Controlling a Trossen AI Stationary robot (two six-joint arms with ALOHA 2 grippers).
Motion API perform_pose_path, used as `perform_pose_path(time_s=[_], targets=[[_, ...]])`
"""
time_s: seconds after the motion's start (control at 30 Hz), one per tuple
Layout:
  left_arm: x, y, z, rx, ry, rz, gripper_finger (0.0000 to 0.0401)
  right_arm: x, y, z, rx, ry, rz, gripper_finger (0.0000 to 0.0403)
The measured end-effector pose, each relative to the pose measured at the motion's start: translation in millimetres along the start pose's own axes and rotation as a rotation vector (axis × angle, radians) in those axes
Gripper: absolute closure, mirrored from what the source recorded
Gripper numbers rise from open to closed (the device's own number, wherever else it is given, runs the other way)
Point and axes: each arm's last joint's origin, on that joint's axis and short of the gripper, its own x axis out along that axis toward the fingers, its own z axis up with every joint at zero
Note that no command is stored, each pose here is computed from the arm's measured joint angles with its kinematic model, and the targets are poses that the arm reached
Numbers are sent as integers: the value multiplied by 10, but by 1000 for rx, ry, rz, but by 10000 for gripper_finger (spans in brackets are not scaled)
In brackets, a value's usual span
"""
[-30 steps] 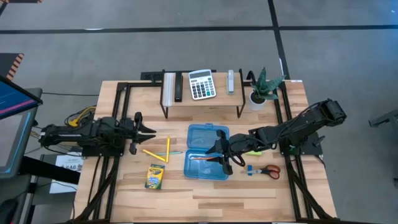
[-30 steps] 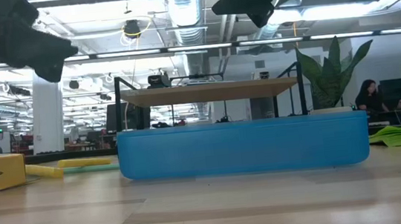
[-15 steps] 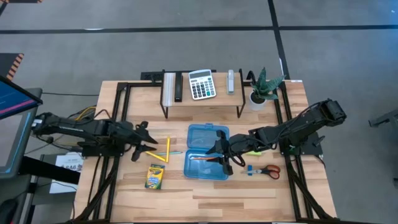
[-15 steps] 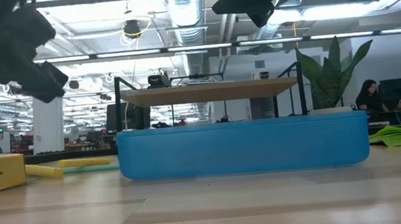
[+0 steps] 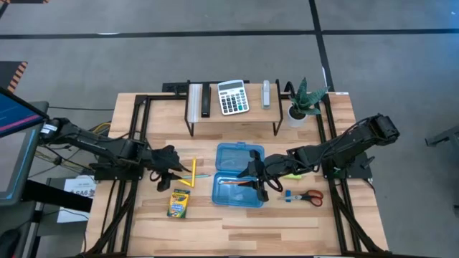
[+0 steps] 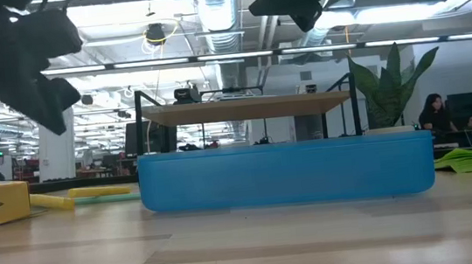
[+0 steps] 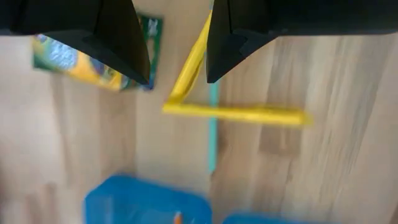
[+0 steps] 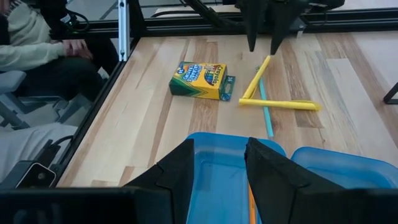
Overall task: Pack school essentials
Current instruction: Put the left yellow pen into the supply box
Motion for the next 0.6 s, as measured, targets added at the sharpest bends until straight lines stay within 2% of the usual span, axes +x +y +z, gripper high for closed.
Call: perform_pose_path(time_s=[0.1,0.27,0.6], targets=[[45,3,-22,-42,125,63,256,-1,15,-3,-2,2,5,239],[204,19,-80,-81,236,103,256,-2,27,-6,-4,3,10,239],[402,6,-123,-54,351,99,256,-2,24,-6,-3,3,9,240]])
